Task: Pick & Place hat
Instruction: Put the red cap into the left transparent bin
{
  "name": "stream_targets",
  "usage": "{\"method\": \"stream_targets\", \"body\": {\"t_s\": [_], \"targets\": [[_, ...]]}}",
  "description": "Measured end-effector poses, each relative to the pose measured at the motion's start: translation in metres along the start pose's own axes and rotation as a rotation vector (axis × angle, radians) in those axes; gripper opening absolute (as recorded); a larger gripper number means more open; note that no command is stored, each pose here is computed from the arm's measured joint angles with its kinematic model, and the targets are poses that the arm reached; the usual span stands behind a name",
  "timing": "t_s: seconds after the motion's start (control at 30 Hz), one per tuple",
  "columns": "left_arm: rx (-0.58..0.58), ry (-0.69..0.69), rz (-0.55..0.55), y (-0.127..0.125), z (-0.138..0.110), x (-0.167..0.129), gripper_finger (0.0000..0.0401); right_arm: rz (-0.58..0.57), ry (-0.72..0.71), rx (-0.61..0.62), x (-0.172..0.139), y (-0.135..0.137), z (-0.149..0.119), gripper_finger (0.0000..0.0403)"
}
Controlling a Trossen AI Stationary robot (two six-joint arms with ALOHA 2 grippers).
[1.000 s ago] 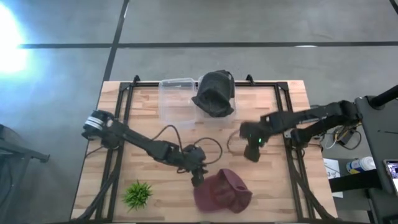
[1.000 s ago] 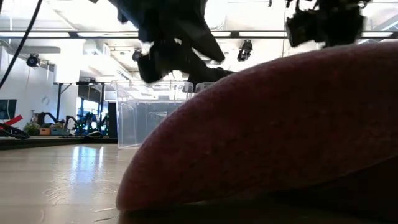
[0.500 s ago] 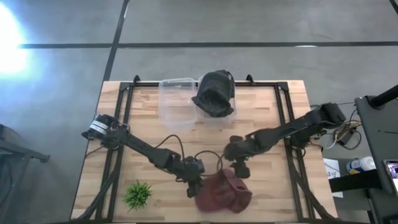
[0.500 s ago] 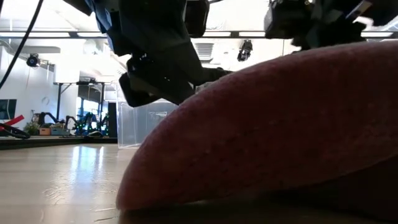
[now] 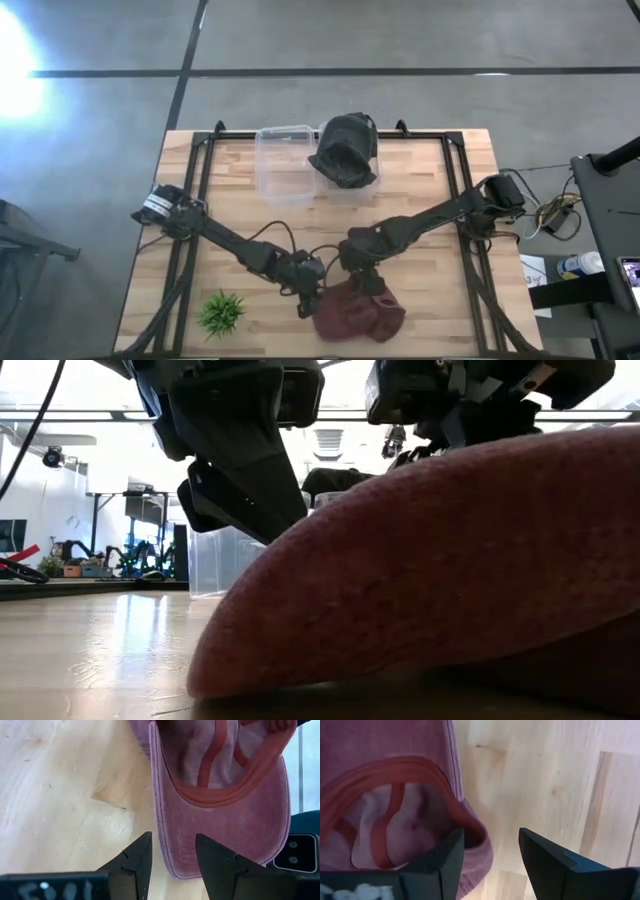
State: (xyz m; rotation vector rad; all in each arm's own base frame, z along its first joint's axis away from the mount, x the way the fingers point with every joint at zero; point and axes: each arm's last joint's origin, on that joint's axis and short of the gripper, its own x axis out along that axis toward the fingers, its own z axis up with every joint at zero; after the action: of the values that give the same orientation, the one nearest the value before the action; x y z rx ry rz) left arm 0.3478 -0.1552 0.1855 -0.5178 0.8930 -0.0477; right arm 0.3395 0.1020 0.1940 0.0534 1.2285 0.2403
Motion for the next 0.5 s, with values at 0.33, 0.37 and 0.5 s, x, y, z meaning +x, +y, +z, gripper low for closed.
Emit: {"method": "stream_targets", "body": {"t_s": [0.33, 0.37, 0.5], "targets": [[0.090, -0.095, 0.030, 0.004, 0.007, 0.008, 0.0145, 0.002, -0.061, 0.028, -0.028, 0.004, -0.008, 0.0185], [0.088, -0.100, 0.028, 0.006, 0.007, 0.013, 0.0145, 0.002, -0.062, 0.036, -0.030, 0.004, -0.010, 0.0185], [0.072, -0.087, 0.007, 0.010, 0.004, 0.030, 0.0145, -0.014, -0.058, 0.081, -0.034, 0.002, -0.022, 0.0185]]}}
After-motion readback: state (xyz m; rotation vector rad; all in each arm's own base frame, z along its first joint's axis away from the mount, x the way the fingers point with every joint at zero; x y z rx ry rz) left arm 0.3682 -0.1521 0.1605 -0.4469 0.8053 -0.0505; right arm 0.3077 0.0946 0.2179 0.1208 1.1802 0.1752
